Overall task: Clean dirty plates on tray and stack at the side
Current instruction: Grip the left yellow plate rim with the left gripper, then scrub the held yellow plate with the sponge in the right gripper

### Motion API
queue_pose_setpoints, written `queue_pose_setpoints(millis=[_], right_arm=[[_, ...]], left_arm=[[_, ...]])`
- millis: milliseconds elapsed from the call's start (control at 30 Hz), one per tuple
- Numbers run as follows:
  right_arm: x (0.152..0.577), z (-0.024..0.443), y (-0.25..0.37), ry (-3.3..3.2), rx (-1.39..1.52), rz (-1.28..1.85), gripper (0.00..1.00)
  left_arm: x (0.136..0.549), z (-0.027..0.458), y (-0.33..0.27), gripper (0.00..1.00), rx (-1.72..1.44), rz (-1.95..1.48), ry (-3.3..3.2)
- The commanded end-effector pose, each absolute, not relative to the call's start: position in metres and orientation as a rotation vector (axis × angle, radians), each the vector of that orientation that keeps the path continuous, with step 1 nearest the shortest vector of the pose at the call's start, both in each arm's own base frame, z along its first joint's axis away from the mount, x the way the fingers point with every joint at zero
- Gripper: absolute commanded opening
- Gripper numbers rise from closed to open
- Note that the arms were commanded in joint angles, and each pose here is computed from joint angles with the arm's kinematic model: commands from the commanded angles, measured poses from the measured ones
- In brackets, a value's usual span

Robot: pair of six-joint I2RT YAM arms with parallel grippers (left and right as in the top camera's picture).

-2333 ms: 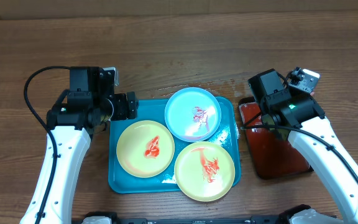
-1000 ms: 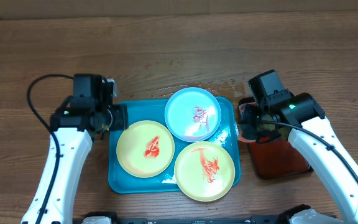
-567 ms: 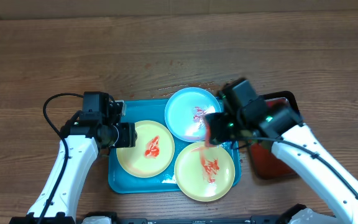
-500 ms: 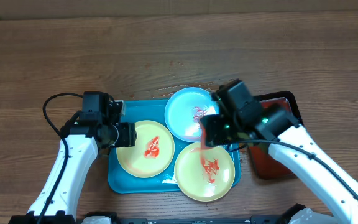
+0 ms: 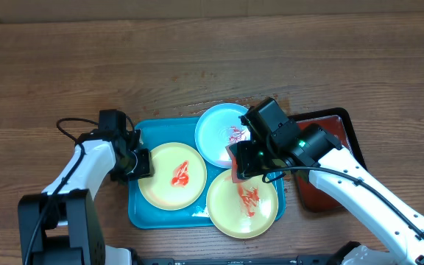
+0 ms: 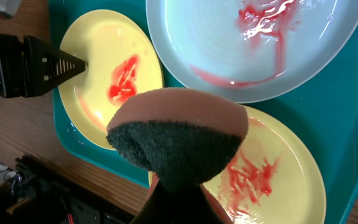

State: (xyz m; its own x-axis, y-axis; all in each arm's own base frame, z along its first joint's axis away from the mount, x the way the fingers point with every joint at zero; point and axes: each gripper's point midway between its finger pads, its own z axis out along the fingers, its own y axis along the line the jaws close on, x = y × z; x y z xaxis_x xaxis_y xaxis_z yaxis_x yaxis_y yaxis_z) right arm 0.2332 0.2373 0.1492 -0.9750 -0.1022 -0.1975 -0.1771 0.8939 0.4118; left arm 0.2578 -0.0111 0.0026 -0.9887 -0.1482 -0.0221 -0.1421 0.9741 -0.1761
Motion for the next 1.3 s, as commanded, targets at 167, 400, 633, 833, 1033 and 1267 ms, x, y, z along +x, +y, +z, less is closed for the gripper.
queue_pose_setpoints(millis=[167,400,633,833,1033,1267], right_arm=[[0.231,0.152,0.24,2.896,-0.228,0.663,0.04],[0.228,0.141,0.253,2.915,-0.279,0.661,0.04],[0.196,0.102,0.324,2.965,-0.543,0.834,0.04],[0.192,0.07,0.373,2.903,-0.675,0.946,0.04],[0.226,0.052,0.391,2.843,-0.551,1.016,0.04],[0.273,0.03,0.391,2.857,-0.477,0.981,0.04]], left_arm=[[0.252,-0.023,-0.012,0.04,-0.296,-0.293,3.153],[0.265,-0.022,-0.016,0.04,-0.324,-0.335,3.096],[0.269,-0.022,-0.013,0.04,-0.325,-0.311,3.081],[0.269,-0.023,-0.012,0.04,-0.323,-0.299,3.079],[0.271,-0.022,-0.012,0.04,-0.323,-0.299,3.074],[0.272,-0.022,-0.012,0.04,-0.321,-0.301,3.067]])
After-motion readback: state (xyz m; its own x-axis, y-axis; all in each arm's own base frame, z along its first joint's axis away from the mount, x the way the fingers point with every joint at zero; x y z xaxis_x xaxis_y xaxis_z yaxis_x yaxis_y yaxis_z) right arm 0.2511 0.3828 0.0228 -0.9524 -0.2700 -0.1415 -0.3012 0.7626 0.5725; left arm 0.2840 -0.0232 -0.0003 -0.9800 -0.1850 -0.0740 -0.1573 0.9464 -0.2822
